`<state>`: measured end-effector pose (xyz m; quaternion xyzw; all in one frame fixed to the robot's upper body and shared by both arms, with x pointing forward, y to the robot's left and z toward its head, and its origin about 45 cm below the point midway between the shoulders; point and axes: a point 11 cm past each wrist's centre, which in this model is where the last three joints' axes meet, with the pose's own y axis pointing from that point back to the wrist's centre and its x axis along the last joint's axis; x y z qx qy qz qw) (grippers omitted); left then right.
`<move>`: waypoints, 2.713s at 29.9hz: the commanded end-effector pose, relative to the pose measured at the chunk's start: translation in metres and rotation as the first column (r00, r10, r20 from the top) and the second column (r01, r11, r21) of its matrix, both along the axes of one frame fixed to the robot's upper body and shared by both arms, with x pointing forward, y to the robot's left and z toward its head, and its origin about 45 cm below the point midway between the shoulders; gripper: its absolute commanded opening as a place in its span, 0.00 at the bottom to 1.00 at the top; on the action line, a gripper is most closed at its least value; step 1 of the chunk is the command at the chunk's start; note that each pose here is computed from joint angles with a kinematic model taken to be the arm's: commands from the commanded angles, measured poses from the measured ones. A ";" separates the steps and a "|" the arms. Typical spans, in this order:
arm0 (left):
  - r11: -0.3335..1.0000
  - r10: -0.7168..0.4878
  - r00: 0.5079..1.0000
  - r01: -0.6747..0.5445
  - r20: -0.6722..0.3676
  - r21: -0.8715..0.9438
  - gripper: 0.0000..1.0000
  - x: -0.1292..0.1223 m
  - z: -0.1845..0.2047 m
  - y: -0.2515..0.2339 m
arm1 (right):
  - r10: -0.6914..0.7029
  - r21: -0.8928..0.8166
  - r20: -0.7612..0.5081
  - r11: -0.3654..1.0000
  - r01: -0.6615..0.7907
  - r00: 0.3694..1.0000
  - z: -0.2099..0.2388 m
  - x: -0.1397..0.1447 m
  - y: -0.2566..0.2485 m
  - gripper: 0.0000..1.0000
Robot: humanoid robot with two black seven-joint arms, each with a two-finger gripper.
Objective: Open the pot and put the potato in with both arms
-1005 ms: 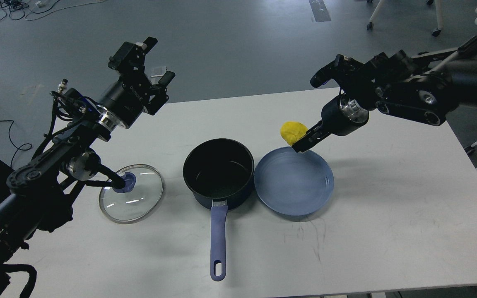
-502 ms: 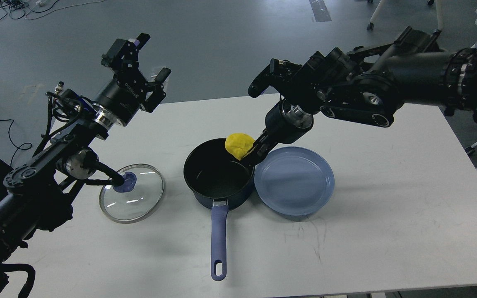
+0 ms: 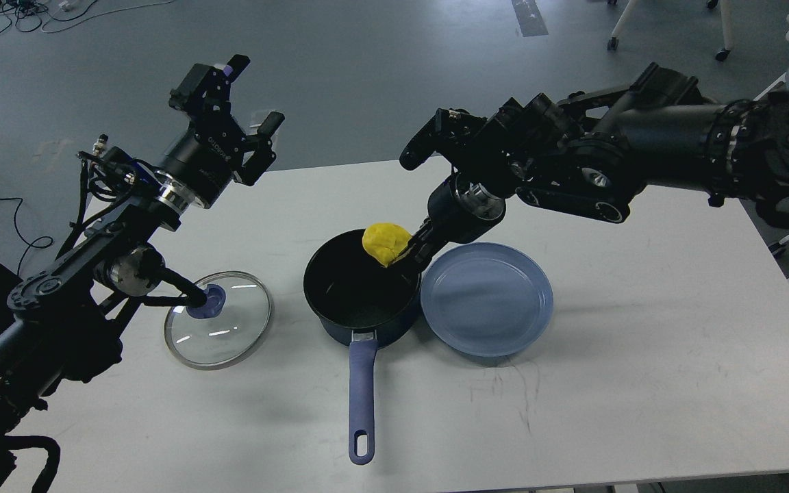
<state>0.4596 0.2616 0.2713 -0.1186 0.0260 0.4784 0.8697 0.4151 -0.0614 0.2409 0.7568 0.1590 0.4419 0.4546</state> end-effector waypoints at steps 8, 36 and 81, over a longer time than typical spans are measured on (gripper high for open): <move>1.000 0.002 1.000 -0.002 0.002 0.003 0.98 0.000 0.001 0.002 | -0.035 0.060 -0.035 0.998 0.037 0.999 -0.012 -0.004 0.000 0.43; 1.000 0.002 1.000 -0.002 0.002 0.003 0.98 0.000 0.001 0.002 | -0.053 0.085 -0.033 0.995 0.056 0.998 -0.017 -0.002 -0.002 0.88; 0.994 -0.112 0.994 0.112 -0.010 -0.005 0.98 -0.009 -0.006 -0.038 | -0.318 0.439 -0.886 -0.339 0.832 0.337 -0.032 0.010 -0.245 0.98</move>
